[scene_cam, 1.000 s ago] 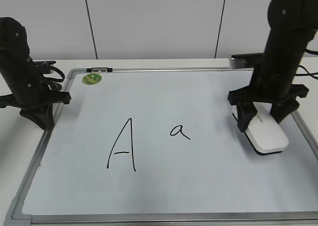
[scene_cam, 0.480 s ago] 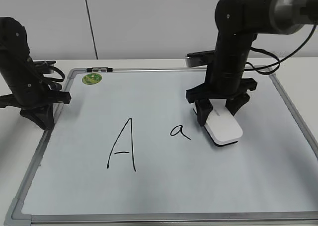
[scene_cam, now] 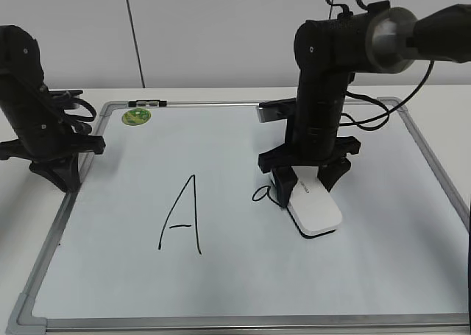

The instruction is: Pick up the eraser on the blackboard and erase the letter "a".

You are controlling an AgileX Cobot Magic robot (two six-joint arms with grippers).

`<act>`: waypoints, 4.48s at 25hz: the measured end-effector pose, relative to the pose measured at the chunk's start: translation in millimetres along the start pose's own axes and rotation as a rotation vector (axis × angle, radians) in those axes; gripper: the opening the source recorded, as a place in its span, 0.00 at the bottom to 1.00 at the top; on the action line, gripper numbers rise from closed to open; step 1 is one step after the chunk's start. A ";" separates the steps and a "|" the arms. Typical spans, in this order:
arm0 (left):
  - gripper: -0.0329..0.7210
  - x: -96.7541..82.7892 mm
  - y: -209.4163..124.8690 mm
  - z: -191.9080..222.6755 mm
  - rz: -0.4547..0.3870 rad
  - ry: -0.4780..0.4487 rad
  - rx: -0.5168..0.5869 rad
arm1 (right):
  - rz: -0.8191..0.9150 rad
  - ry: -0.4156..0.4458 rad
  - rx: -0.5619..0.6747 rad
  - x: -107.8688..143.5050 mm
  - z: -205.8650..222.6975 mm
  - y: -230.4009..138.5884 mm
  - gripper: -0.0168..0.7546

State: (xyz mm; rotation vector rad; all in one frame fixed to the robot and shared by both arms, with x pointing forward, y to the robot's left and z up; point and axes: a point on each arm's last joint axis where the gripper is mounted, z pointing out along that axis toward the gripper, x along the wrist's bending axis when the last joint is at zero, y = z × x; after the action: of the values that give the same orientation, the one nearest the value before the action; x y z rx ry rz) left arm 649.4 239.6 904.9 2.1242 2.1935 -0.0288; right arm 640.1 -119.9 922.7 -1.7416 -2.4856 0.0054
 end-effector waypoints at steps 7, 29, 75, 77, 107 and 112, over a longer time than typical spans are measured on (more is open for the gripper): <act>0.12 0.0 0.0 0.0 0.000 0.000 0.000 | -0.016 0.005 0.005 7.5 0.4 0.5 0.71; 0.12 0.0 0.0 0.0 0.000 0.000 0.000 | -0.114 -0.007 0.011 53.2 5.9 -5.4 0.71; 0.12 0.3 -0.7 -0.3 0.002 0.004 0.015 | -0.135 0.040 0.010 78.5 5.2 -10.4 0.71; 0.12 0.3 -0.7 -0.3 0.002 0.004 0.015 | -0.151 0.041 0.012 84.7 5.8 -12.1 0.71; 0.12 0.3 -0.7 -0.3 0.002 0.004 0.015 | 0.078 0.010 -0.192 -5.3 -71.6 -1.1 0.71; 0.12 0.3 -0.7 0.6 0.002 0.005 0.017 | 0.099 -0.059 -0.491 -6.8 -166.0 -30.2 0.71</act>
State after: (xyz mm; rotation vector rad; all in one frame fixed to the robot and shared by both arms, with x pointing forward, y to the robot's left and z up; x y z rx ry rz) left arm 648.7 239.9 904.2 2.1376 2.2018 -0.0428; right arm 628.9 -146.3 1089.2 -2.0580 -2.5938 -0.6006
